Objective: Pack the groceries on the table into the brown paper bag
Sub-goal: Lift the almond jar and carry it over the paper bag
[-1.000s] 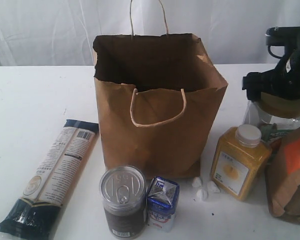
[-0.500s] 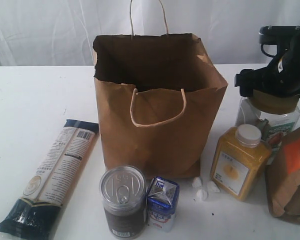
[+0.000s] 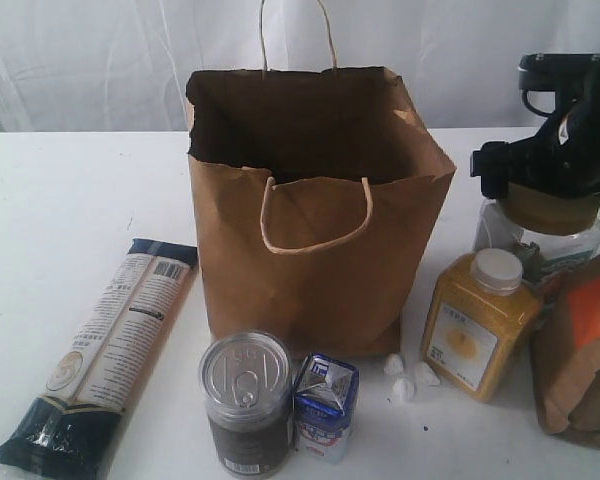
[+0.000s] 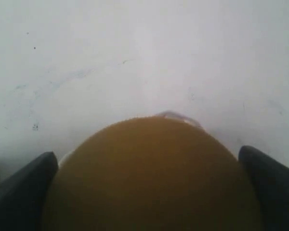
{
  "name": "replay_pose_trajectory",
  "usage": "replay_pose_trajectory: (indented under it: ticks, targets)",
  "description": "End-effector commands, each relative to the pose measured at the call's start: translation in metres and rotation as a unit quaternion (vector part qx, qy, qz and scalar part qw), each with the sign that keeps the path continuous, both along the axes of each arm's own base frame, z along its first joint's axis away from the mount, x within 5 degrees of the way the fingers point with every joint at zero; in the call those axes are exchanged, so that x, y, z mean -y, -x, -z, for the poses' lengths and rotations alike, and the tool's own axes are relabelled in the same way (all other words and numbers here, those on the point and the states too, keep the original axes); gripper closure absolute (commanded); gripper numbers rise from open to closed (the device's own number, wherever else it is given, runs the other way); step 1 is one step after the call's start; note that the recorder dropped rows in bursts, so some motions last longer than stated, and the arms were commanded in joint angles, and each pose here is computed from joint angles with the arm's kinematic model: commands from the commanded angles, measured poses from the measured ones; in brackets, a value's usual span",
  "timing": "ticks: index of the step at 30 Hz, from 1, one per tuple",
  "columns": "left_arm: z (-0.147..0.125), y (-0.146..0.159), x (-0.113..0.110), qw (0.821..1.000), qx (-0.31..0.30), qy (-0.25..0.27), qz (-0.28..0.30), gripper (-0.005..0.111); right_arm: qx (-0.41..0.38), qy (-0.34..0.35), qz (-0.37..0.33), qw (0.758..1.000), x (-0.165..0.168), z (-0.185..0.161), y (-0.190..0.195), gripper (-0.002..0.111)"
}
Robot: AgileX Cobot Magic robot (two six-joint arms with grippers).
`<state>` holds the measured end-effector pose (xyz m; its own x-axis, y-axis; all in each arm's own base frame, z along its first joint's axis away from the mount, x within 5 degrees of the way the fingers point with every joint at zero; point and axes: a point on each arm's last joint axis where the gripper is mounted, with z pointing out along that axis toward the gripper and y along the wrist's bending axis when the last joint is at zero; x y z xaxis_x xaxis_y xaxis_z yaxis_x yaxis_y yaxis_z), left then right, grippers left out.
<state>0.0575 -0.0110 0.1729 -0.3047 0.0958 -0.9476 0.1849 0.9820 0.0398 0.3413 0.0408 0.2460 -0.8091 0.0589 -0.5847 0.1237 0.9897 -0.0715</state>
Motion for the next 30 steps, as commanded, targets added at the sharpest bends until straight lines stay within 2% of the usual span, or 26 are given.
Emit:
replay_pose_trajectory:
  ticks: [1,9,17,20,23,25,27,30]
  targets:
    - [0.001,0.000,0.000,1.000,-0.002,0.004,-0.001,0.107,-0.001,0.025,0.001,1.000,0.009,-0.020,0.018,0.108]
    - [0.001,0.000,0.000,1.000,-0.002,0.004,-0.001,0.107,0.069,0.029,-0.013,0.997,0.014,-0.068,0.044,0.108]
    - [0.001,0.000,0.000,1.000,-0.002,0.004,-0.001,0.107,0.184,0.007,-0.034,0.982,0.014,-0.118,0.074,0.108]
    - [0.001,0.000,0.000,1.000,-0.002,0.004,-0.001,0.107,0.279,-0.019,-0.039,0.959,0.018,-0.162,0.109,0.108]
    - [0.001,0.000,0.000,1.000,-0.002,0.004,-0.001,0.107,0.340,-0.035,-0.067,0.938,0.018,-0.198,0.139,0.108]
    - [0.001,0.000,0.000,1.000,-0.002,0.004,-0.001,0.107,0.387,-0.059,-0.140,0.910,0.006,-0.227,0.166,0.108]
    - [0.001,0.000,0.000,1.000,-0.002,0.004,-0.001,0.107,0.415,-0.075,-0.181,0.889,-0.004,-0.246,0.178,0.108]
    - [0.001,0.000,0.000,1.000,-0.002,0.004,-0.001,0.107,0.423,-0.095,-0.220,0.874,-0.020,-0.260,0.178,0.108]
